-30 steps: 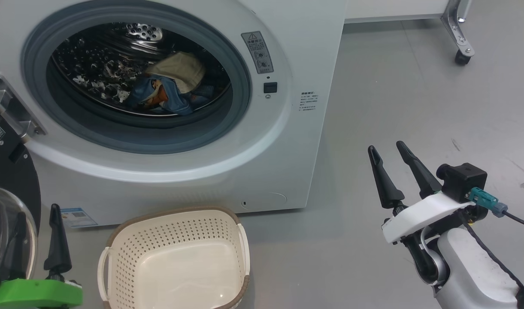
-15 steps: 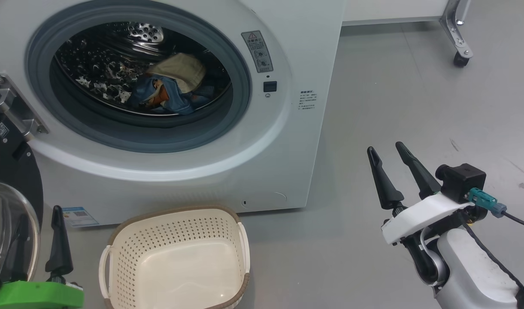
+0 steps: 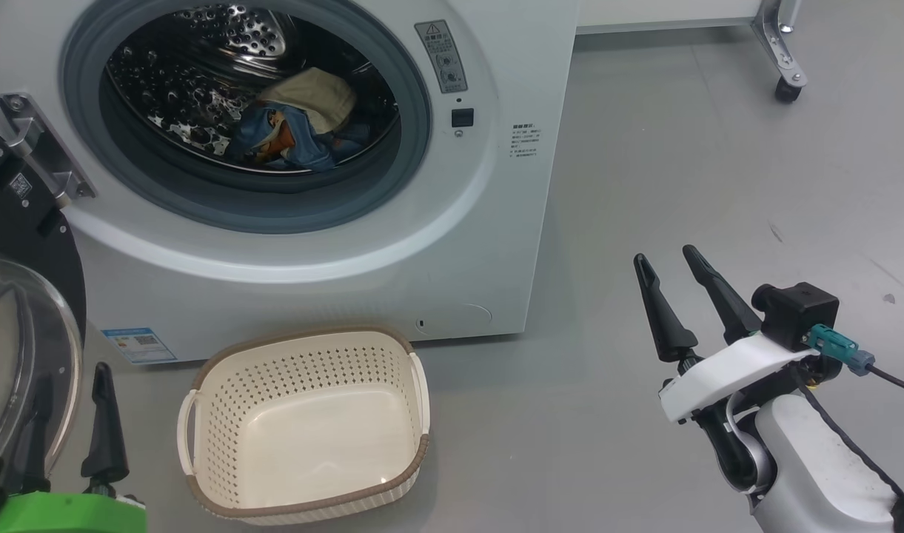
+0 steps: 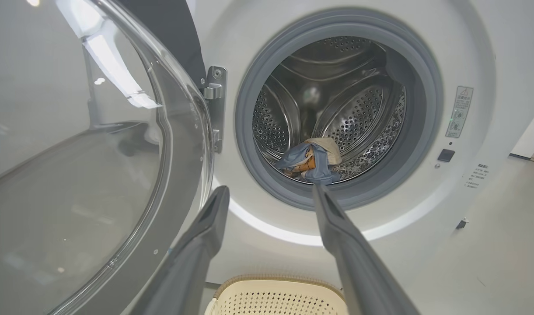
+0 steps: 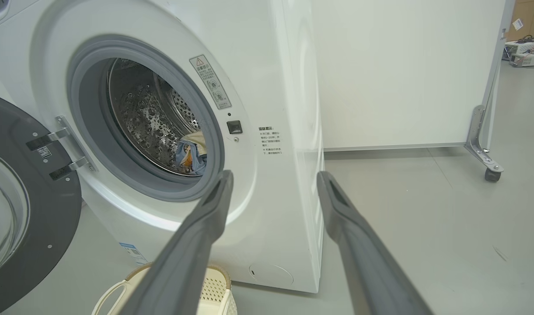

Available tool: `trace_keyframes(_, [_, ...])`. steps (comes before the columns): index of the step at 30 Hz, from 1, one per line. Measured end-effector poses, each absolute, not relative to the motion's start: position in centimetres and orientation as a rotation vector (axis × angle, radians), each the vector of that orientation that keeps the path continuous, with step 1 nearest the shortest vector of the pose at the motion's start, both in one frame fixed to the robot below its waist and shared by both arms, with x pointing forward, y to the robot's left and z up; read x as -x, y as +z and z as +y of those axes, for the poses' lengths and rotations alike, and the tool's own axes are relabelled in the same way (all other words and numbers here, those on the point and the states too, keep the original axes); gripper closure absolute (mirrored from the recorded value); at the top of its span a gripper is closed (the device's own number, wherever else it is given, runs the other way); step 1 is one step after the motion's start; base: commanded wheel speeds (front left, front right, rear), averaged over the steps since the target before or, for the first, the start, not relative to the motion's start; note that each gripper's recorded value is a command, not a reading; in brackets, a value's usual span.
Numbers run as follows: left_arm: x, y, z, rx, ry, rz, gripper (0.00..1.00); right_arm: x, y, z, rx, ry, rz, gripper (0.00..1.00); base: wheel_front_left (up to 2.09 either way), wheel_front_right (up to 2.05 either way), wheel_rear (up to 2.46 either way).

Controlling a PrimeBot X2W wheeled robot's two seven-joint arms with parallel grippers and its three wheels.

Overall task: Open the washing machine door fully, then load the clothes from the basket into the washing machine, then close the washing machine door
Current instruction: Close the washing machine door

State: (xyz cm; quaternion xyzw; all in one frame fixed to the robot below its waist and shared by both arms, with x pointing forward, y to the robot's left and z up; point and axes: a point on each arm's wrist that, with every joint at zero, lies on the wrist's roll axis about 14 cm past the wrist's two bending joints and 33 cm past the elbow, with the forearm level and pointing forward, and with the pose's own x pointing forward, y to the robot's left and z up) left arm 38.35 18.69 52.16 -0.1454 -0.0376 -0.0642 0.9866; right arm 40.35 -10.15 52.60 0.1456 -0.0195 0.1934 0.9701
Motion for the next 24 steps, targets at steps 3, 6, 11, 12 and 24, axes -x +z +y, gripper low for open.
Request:
trace_keyframes(3, [-38.21, 51.94, 18.69, 0.293, -0.127, -0.069, 0.0, -40.36, 52.58, -10.23, -0.293, 0.39, -0.039, 0.0, -0.8, 0.8, 0.0])
trace_keyframes(6, [-38.2, 51.9, 18.68, 0.294, -0.128, -0.068, 0.0, -40.36, 52.56, -10.26, -0.292, 0.389, -0.038, 0.0, -0.68, 0.68, 0.0])
trace_keyframes(11, [-38.24, 51.93, 18.81, 0.293, -0.124, -0.07, 0.0, -40.37, 52.54, -10.29, -0.293, 0.388, -0.038, 0.0, -0.55, 0.55, 0.0])
trace_keyframes(12, [-38.25, 51.93, 18.84, 0.293, -0.123, -0.07, 0.0, -40.38, 52.54, -10.32, -0.293, 0.388, -0.038, 0.0, -0.43, 0.43, 0.0])
trace_keyframes(24, [-38.28, 51.92, 19.03, 0.29, -0.121, -0.072, 0.0, -40.47, 52.44, -10.33, -0.299, 0.386, -0.035, 0.0, -0.17, 0.17, 0.0])
